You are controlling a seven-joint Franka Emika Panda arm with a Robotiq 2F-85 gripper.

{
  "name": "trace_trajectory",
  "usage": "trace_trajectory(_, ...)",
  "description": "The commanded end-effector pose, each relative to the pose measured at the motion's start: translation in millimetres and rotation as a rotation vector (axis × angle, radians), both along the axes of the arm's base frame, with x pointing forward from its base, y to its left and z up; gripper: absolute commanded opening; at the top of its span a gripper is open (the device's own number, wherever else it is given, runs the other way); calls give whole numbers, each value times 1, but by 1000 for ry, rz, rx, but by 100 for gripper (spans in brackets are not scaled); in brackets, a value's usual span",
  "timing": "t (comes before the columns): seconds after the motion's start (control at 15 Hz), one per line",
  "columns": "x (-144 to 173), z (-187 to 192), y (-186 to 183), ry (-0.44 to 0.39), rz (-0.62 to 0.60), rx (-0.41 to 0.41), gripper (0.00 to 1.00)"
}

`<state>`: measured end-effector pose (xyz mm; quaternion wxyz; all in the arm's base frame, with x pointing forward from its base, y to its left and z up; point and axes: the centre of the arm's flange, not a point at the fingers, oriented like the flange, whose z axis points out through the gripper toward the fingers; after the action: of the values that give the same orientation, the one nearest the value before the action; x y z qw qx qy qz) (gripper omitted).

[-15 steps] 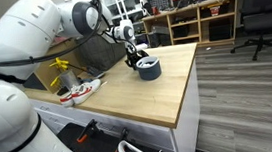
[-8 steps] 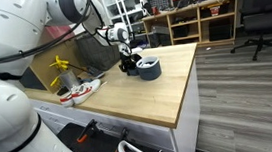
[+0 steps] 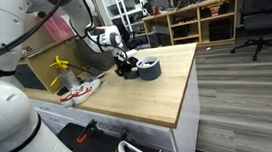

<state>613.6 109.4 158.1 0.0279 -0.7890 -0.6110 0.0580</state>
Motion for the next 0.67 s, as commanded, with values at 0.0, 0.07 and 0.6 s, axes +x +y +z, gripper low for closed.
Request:
trace_trajectory(0.0, -65, 13, -4, 26, 94, -25, 2)
trace_trajectory(0.07, -74, 14, -3, 46, 111, -27, 2)
trace_trajectory(0.6, -73, 40, 3, -22, 121, -2, 64)
